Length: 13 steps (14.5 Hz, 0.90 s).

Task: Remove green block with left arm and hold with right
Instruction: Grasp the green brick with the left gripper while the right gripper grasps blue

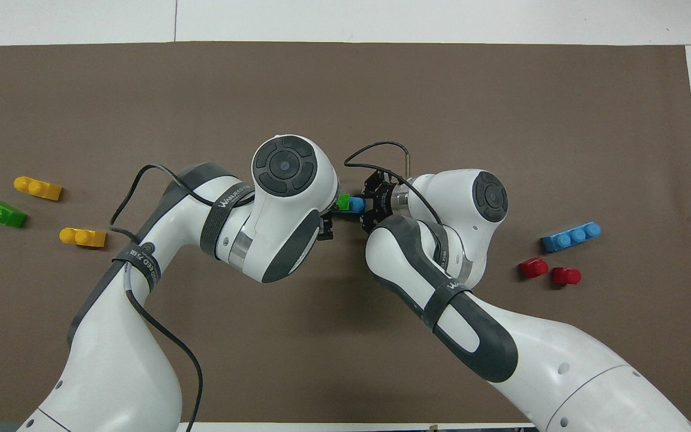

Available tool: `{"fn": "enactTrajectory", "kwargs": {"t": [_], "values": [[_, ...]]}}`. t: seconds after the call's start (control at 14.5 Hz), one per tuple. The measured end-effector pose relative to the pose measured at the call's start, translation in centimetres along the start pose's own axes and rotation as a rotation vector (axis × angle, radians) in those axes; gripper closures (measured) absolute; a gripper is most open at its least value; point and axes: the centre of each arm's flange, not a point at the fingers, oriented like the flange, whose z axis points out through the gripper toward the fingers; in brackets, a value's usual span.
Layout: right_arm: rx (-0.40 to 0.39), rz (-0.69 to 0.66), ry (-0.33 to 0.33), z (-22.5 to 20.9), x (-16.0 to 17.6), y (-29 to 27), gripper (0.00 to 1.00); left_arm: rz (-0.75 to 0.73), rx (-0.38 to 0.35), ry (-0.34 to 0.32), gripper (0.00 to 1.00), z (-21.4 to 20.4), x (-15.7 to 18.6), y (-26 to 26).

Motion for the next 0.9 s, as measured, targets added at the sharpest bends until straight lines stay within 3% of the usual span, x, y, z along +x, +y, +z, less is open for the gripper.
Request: {"fn": "enactTrajectory", "kwargs": {"t": [0.55,0.9], "values": [[0.001,-0.001,0.000,-0.01,0.01,-0.01,0.65,-0.001,0.011,0.010,0.02,1.00,-0.07,-0.09],[0.001,-0.005,0.000,-0.01,0.01,-0.01,0.65,0.010,-0.012,0.024,0.57,0.97,-0.74,-0.47]]}}
